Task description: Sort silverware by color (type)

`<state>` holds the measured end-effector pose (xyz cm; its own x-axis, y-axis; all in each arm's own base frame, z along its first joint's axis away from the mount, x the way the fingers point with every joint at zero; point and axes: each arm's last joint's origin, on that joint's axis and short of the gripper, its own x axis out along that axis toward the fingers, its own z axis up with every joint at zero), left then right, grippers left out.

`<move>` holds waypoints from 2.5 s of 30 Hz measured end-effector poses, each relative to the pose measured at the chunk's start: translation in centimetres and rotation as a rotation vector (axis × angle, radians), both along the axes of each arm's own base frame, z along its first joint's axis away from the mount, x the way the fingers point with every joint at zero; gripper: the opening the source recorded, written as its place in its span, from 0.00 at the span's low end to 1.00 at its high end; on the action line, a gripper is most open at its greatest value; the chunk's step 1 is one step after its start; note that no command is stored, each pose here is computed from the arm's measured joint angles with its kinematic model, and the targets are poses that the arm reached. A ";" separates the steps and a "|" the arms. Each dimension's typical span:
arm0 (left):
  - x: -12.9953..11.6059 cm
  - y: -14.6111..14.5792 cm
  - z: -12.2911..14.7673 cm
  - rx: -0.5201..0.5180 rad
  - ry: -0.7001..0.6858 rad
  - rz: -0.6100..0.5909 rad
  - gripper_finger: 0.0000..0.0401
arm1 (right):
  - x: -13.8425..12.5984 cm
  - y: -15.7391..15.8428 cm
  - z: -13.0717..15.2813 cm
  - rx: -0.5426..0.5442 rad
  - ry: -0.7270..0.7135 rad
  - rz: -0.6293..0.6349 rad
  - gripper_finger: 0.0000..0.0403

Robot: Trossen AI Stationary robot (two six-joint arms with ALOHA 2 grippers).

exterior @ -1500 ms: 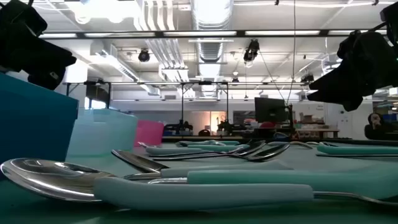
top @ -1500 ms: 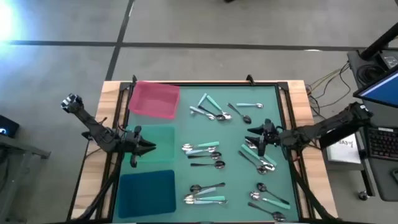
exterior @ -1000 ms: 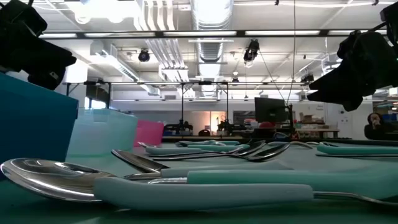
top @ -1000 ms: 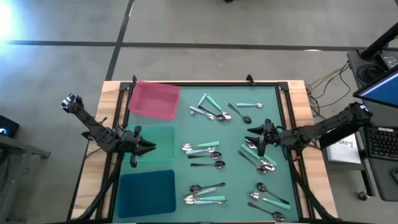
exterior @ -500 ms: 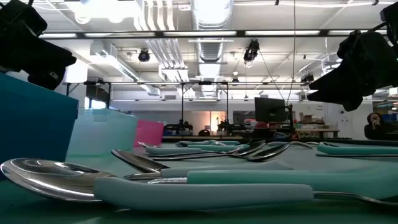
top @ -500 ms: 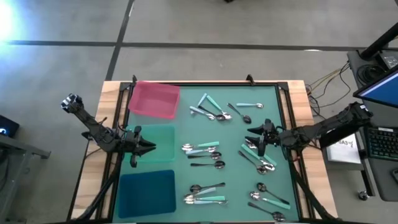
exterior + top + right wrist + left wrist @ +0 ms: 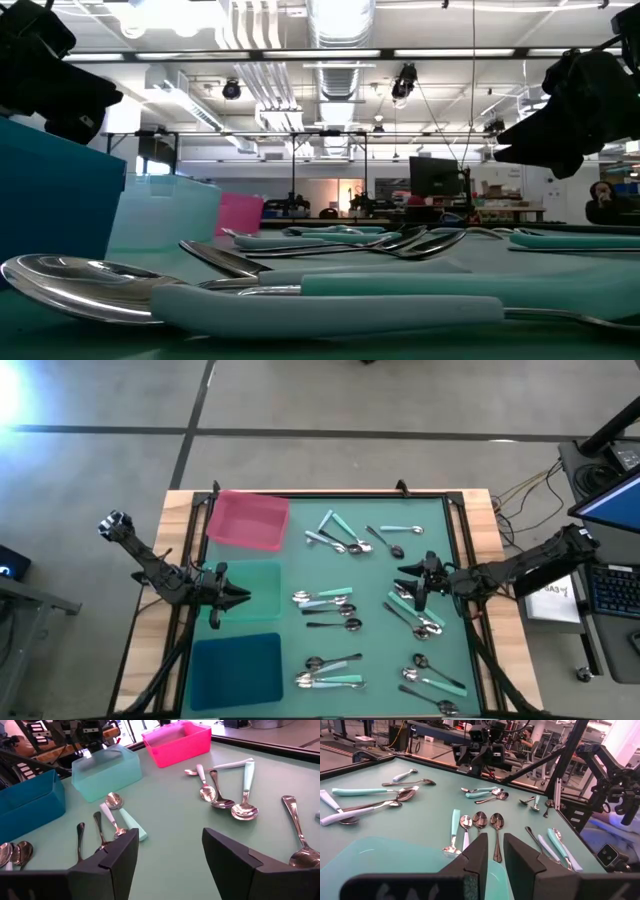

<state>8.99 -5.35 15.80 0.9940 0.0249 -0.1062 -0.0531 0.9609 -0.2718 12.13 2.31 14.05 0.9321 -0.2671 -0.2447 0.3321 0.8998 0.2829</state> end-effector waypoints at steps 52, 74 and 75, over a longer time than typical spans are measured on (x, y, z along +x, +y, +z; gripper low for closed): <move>0.0 0.0 0.0 0.000 0.000 0.000 0.11 | 0.0 -0.1 0.0 -0.006 -0.003 -0.020 0.52; 0.0 0.0 0.0 0.000 0.000 0.000 0.11 | 0.0 -0.1 0.0 -0.015 -0.003 -0.030 0.52; 0.0 0.0 0.0 0.000 0.000 0.000 0.11 | 0.0 -0.1 0.0 -0.018 -0.002 -0.031 0.52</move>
<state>8.99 -5.35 15.80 0.9941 0.0246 -0.1061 -0.0528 0.9609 -0.2719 12.11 2.19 14.09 0.9239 -0.2997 -0.2380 0.3590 0.8941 0.2678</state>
